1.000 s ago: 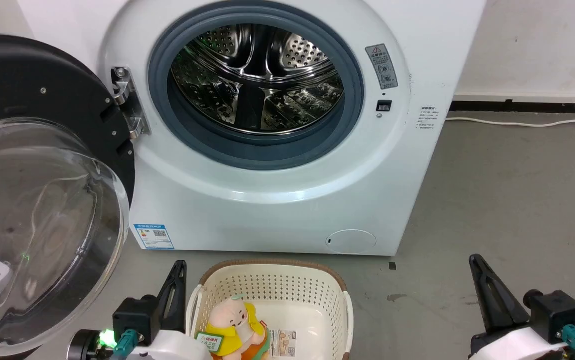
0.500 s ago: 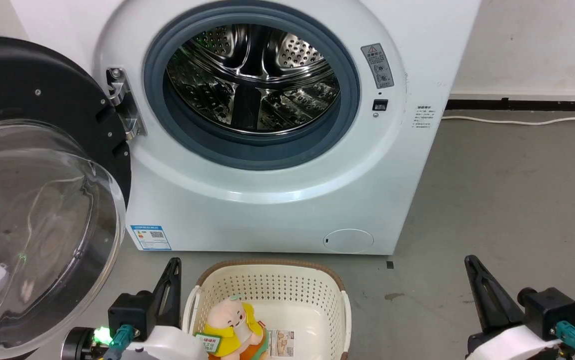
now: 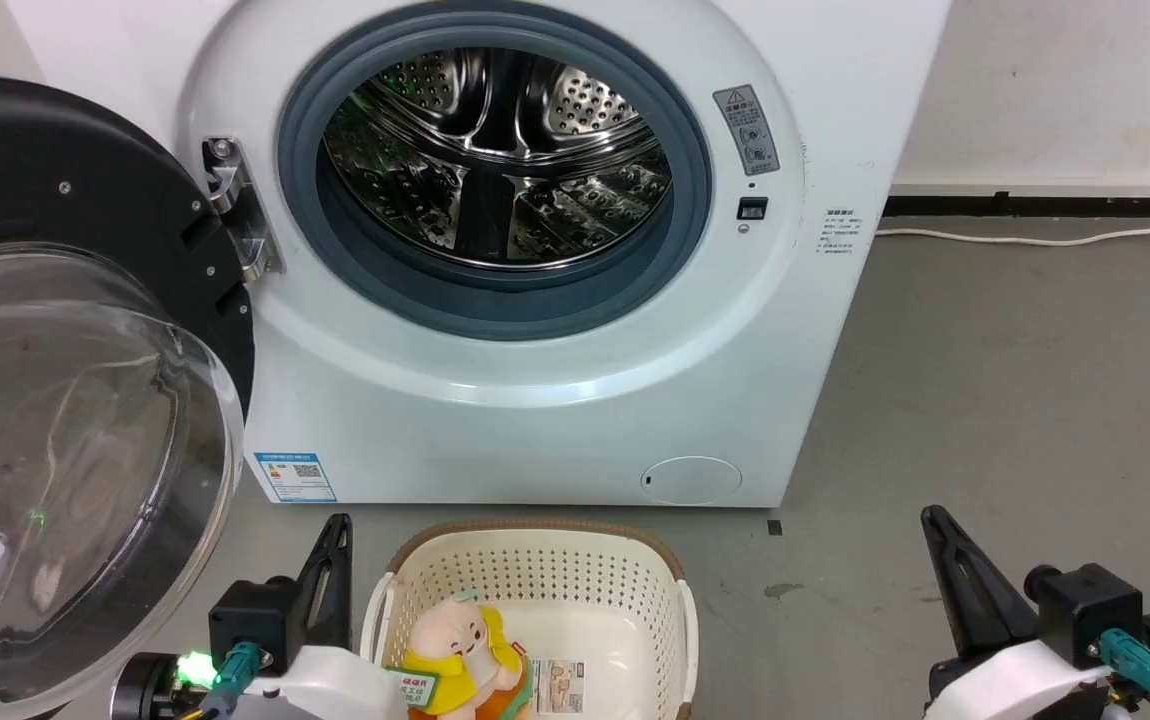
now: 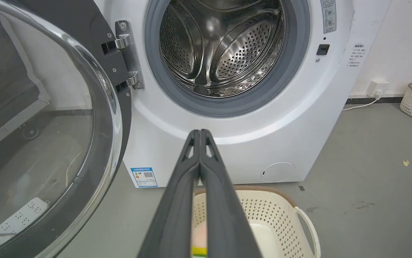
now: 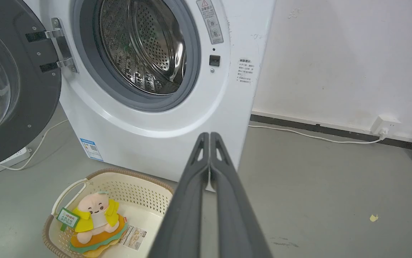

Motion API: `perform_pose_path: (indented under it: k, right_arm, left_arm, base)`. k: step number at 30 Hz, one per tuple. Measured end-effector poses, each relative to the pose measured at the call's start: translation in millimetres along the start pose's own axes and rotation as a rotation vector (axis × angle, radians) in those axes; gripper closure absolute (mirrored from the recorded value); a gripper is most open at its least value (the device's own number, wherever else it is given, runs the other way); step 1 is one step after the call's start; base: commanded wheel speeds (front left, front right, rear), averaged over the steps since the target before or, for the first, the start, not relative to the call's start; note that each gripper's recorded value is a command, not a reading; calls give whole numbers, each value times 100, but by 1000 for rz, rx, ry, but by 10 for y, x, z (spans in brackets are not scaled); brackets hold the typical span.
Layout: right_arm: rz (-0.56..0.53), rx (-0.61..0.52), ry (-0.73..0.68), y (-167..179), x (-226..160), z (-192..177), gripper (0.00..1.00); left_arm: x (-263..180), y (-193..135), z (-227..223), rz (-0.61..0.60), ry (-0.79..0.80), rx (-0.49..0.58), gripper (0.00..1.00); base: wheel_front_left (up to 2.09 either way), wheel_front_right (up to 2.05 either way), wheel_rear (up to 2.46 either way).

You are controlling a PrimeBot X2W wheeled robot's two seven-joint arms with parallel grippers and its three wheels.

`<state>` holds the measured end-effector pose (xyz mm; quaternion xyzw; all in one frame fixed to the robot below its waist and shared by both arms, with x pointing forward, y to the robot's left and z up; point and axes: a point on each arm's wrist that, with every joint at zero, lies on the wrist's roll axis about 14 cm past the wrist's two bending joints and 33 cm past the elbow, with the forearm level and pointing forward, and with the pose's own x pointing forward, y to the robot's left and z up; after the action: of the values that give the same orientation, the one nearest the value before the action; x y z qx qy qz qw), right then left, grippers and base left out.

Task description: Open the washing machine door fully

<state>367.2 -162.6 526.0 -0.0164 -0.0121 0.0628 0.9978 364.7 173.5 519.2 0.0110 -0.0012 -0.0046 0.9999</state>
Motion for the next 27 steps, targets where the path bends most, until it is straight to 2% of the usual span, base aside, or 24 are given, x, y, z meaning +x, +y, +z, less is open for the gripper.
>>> perform_pose_path:
  k: [27]
  right_arm:
    - [3, -11, 38, 12, 16, -25, 100]
  left_arm:
    - [45, 45, 22, 11, 22, 25, 100]
  base:
    - [0, 0, 0]
